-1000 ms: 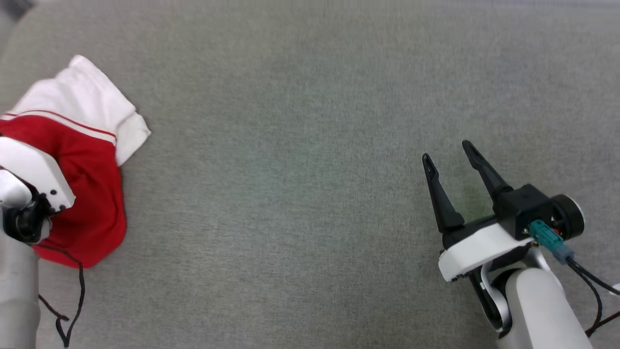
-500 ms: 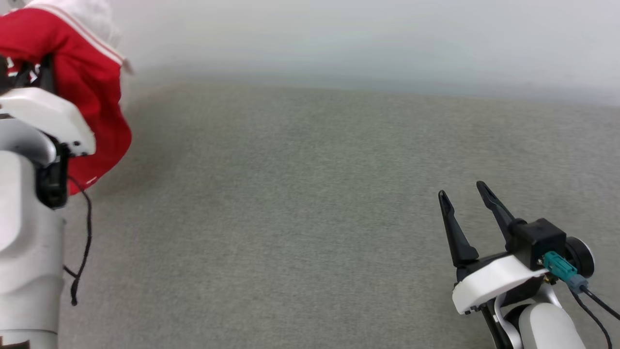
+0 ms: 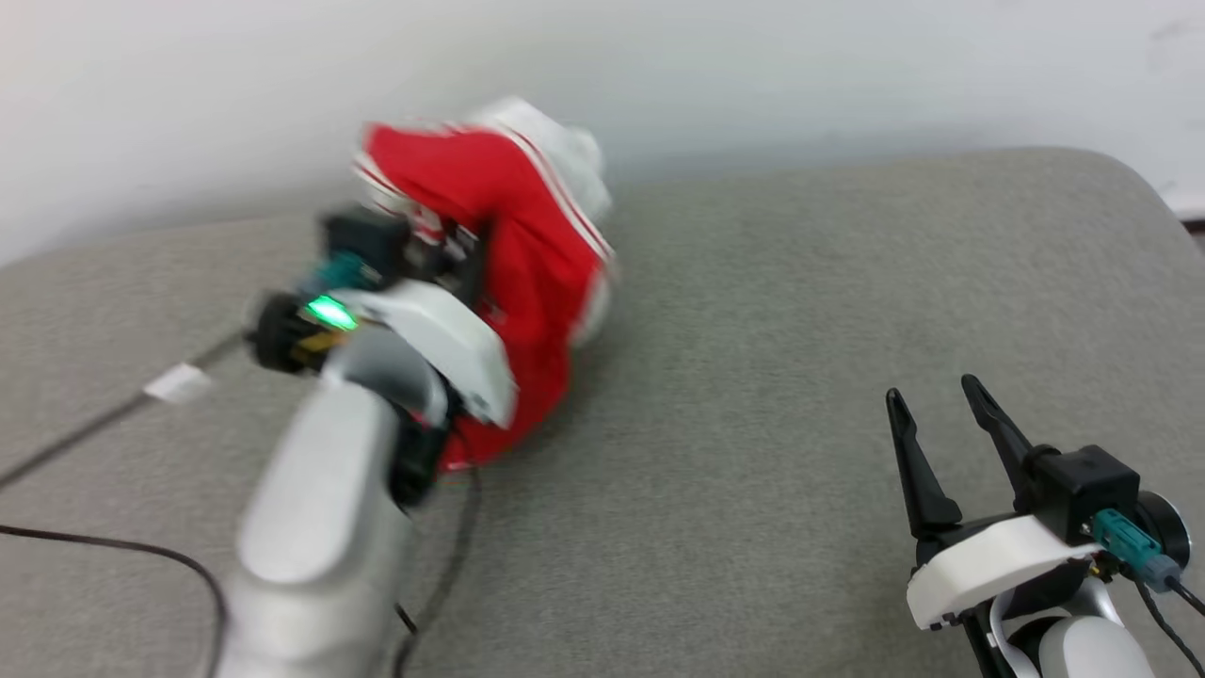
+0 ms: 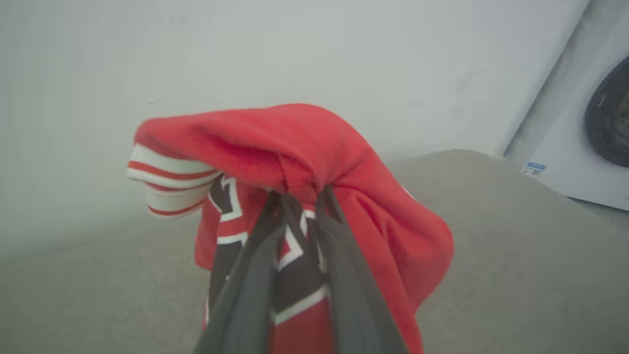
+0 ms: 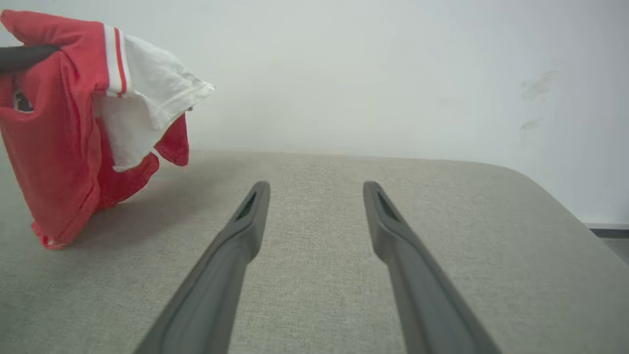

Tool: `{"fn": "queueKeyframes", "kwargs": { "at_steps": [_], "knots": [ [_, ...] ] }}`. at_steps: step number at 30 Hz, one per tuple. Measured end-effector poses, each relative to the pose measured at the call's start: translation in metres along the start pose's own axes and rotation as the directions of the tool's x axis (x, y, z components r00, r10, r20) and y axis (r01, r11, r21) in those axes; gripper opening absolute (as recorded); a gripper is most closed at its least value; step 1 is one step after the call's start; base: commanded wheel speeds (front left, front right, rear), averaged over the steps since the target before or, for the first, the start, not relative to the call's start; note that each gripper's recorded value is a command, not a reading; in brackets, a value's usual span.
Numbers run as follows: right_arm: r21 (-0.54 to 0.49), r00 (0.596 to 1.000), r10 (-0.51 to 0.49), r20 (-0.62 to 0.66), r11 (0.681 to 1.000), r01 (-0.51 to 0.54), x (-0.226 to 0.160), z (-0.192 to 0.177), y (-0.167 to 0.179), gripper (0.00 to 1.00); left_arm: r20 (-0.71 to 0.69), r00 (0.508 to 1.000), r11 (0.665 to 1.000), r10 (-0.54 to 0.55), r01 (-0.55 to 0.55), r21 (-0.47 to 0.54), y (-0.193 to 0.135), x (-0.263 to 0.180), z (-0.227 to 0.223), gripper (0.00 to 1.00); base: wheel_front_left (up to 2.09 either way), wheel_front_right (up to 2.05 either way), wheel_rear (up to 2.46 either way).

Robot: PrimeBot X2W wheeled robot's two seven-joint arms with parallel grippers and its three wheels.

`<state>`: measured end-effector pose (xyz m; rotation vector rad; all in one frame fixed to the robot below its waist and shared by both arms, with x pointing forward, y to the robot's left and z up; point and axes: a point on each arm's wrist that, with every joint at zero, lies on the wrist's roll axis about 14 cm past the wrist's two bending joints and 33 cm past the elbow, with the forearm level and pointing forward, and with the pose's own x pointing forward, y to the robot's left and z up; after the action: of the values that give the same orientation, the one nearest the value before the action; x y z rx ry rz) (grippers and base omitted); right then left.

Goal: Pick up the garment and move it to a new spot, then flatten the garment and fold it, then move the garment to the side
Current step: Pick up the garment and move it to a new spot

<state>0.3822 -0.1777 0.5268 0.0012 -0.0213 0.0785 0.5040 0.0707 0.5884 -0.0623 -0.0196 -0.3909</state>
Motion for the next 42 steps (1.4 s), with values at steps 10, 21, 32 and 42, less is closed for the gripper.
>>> {"fn": "queueKeyframes", "kwargs": {
  "at_steps": [10, 21, 32, 42],
  "knots": [
    [0.01, 0.993, -0.087, -0.076, 0.996, 0.088, -0.014, -0.023, -0.027, 1.0, -0.358, 0.869, 0.939, -0.341, 0.3, -0.168, -0.134, -0.05, -0.16, 0.34, 0.0, 0.0, 0.0],
    [0.01, 0.997, -0.04, -0.061, 0.999, 0.04, -0.001, -0.021, -0.013, 1.0, -0.147, 0.949, 0.956, -0.278, 0.258, -0.138, -0.126, -0.054, -0.122, 1.0, 0.0, 0.0, 0.0],
    [0.013, 1.0, 0.007, -0.018, 1.0, -0.007, 0.005, -0.006, 0.002, 1.0, 0.122, 0.99, 0.994, 0.071, -0.06, -0.094, -0.028, -0.067, -0.042, 1.0, 0.0, 0.0, 0.0],
    [0.024, 0.999, 0.033, -0.023, 0.999, -0.032, -0.004, -0.006, 0.012, 1.0, 0.081, 0.951, 0.954, 0.299, -0.297, -0.033, 0.048, -0.126, -0.049, 1.0, 0.0, 0.0, 0.0]
  ]
}}
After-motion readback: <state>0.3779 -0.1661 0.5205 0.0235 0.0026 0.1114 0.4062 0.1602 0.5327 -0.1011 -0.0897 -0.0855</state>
